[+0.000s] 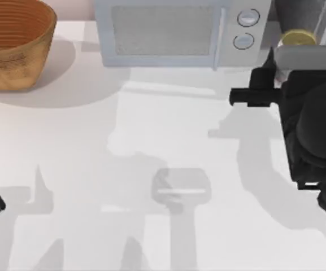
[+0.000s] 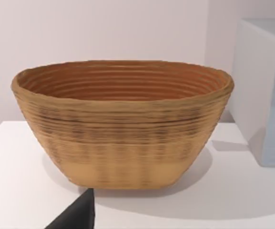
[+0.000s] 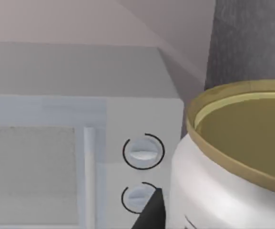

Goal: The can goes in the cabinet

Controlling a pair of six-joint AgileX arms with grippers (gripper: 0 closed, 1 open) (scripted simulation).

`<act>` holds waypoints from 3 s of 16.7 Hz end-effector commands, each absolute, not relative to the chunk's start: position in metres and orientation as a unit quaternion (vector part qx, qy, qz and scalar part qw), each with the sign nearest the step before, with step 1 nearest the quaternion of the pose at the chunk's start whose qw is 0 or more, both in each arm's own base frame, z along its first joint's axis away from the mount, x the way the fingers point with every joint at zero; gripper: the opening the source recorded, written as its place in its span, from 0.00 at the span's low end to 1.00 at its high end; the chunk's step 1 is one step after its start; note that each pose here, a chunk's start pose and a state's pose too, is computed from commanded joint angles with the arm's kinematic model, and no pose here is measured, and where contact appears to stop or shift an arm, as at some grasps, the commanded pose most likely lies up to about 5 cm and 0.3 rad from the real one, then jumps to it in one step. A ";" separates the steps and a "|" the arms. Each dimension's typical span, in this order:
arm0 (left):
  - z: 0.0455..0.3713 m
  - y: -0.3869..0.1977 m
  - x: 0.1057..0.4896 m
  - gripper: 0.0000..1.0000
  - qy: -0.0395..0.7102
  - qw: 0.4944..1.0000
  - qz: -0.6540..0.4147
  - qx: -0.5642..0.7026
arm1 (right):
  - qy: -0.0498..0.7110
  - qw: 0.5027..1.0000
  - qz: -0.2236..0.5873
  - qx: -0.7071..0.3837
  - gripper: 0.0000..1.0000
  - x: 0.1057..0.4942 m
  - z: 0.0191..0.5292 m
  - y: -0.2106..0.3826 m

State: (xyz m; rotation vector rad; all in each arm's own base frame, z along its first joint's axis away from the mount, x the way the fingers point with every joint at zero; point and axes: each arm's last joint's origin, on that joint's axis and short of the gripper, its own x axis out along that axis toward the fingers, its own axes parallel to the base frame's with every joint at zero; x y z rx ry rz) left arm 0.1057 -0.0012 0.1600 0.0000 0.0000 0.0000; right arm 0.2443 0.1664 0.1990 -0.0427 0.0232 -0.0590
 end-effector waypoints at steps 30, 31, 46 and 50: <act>0.160 -0.001 0.106 1.00 0.000 1.000 0.000 0.000 | 0.000 1.000 0.001 0.001 0.00 0.106 0.162 -0.001; 0.160 -0.001 0.106 1.00 0.000 1.000 0.000 0.000 | 0.000 1.000 0.000 0.002 0.00 0.106 0.166 -0.001; 0.160 -0.001 0.106 1.00 0.000 1.000 0.000 0.000 | -0.012 1.000 -0.003 0.005 0.00 0.124 0.332 0.007; 0.160 -0.001 0.106 1.00 0.000 1.000 0.000 0.000 | -0.011 1.000 -0.005 0.003 0.00 0.139 0.372 0.010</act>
